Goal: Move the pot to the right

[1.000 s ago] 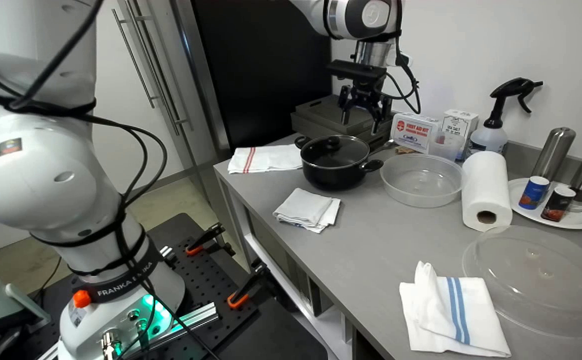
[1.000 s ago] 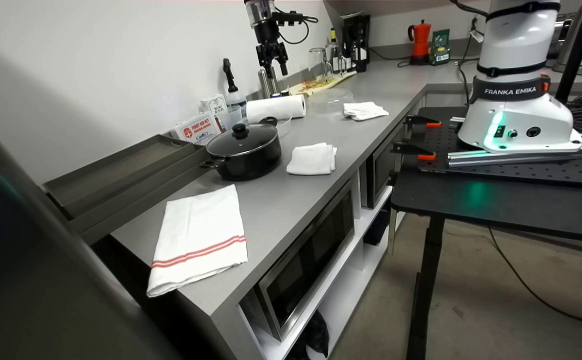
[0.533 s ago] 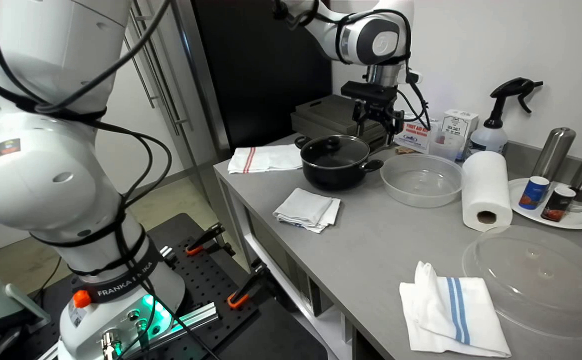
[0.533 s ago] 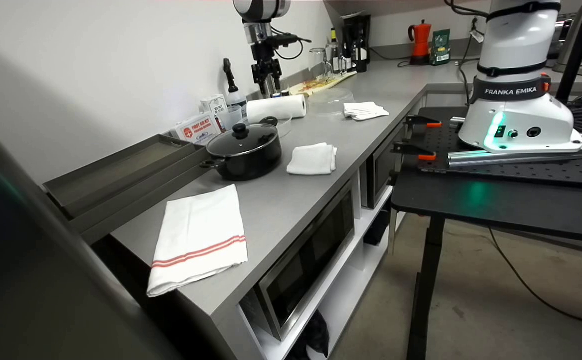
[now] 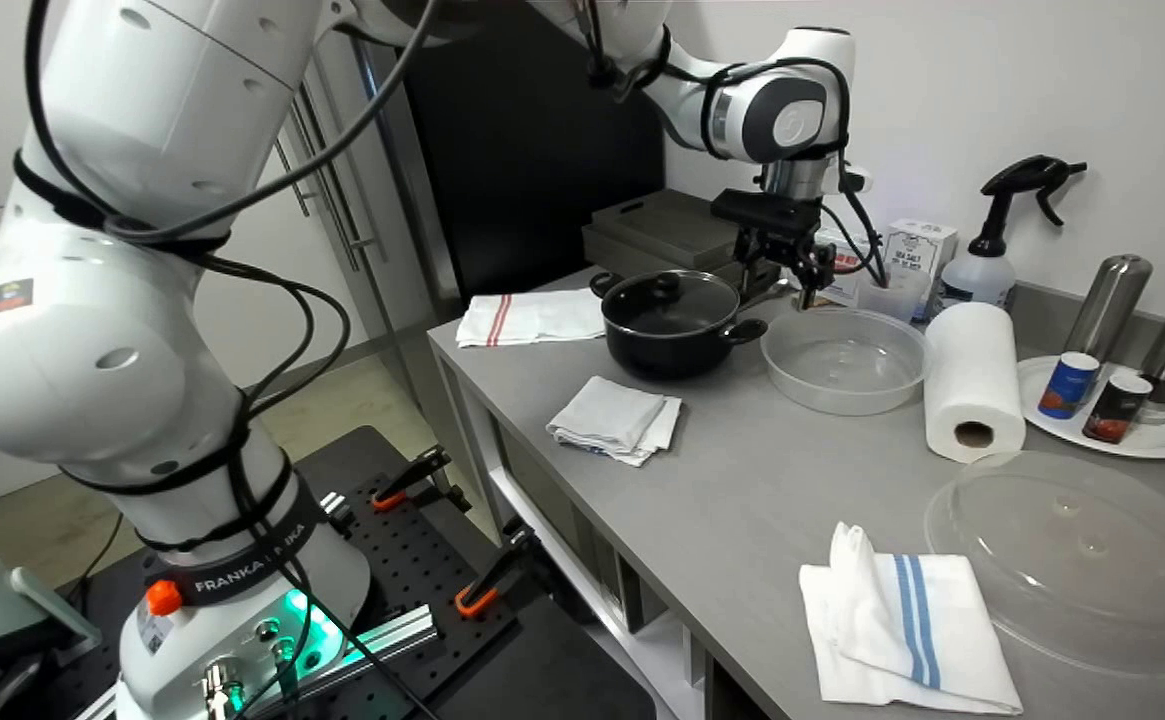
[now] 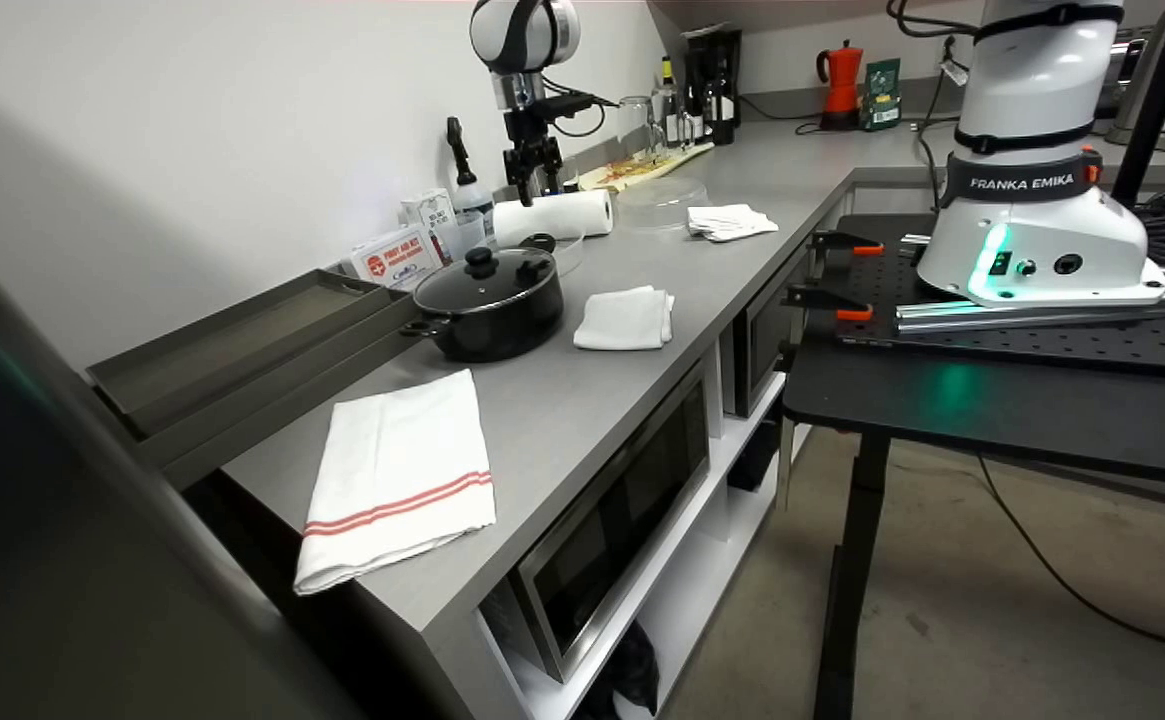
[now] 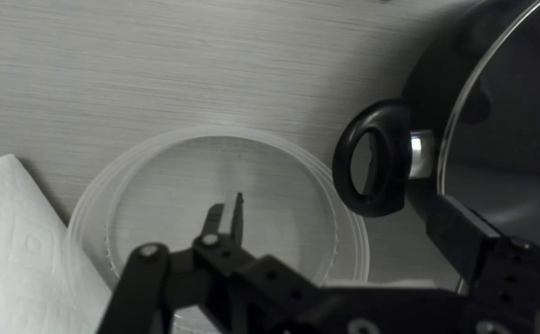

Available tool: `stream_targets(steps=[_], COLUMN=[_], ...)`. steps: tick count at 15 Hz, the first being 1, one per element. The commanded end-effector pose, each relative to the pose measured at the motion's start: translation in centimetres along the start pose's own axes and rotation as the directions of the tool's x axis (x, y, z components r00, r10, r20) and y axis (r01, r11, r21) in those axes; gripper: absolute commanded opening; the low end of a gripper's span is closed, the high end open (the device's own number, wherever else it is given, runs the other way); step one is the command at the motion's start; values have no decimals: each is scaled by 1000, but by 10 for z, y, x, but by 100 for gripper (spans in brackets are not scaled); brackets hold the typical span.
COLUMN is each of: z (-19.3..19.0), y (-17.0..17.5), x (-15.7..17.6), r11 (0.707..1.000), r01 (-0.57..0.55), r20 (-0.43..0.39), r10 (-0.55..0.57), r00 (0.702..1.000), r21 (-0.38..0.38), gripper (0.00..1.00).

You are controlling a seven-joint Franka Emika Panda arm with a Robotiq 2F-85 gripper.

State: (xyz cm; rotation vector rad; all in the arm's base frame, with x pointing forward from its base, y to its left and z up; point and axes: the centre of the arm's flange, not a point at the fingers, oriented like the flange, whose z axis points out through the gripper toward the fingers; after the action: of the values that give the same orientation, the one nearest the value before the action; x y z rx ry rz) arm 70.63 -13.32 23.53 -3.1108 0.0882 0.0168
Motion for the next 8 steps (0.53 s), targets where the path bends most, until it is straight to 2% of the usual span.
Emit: stream_targets(steps=[1, 8], z=[17, 49], y=[5, 5], x=[19, 14], r11=[1000, 1000], r01=[-19, -9], r20=[-25, -13], r10=[18, 9], r00=[1000, 1000], r21=[-22, -21], gripper=[100, 100])
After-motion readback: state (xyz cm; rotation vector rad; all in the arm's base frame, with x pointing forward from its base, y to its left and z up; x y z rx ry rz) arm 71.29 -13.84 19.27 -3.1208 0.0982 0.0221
